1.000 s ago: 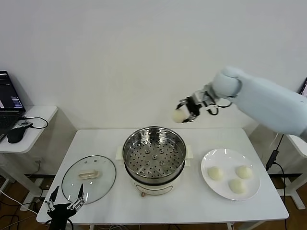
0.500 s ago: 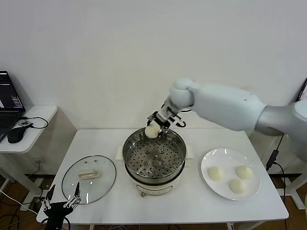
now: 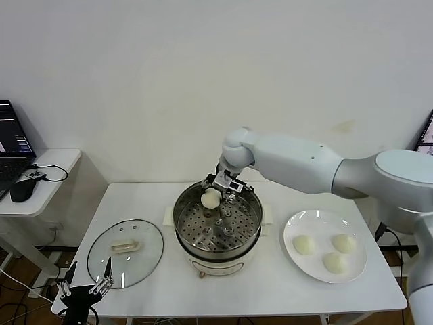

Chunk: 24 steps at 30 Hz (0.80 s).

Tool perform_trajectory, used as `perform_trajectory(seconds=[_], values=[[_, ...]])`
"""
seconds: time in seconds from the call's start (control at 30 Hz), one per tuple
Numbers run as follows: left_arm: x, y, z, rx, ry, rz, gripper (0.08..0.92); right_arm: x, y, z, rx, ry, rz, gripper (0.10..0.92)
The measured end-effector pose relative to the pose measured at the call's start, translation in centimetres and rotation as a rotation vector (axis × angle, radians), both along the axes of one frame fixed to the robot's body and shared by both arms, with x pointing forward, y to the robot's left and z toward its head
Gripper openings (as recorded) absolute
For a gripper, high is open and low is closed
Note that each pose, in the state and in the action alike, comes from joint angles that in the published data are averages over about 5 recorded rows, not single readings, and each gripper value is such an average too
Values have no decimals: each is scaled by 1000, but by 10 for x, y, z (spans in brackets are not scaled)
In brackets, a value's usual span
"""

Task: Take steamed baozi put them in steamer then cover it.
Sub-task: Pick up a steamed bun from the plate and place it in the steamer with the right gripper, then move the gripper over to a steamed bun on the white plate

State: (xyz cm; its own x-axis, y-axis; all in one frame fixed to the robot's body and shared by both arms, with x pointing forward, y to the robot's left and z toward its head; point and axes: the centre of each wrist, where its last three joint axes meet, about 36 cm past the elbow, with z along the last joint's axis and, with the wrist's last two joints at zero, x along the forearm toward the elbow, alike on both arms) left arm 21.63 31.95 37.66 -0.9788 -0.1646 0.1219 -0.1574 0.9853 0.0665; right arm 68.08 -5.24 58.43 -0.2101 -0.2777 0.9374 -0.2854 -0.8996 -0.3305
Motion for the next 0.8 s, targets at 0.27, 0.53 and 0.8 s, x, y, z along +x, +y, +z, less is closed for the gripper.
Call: perform_trajectory(seconds=[0.27, 0.53, 0.8], values=[[-1, 0, 1, 1, -1, 1, 823, 4, -4, -7, -7, -21, 15, 704], [-3, -1, 2, 7, 2, 1, 823, 2, -9, 3, 18, -22, 8, 821], [-5, -2, 2, 7, 5, -5, 823, -13, -30, 43, 63, -2, -124, 823]])
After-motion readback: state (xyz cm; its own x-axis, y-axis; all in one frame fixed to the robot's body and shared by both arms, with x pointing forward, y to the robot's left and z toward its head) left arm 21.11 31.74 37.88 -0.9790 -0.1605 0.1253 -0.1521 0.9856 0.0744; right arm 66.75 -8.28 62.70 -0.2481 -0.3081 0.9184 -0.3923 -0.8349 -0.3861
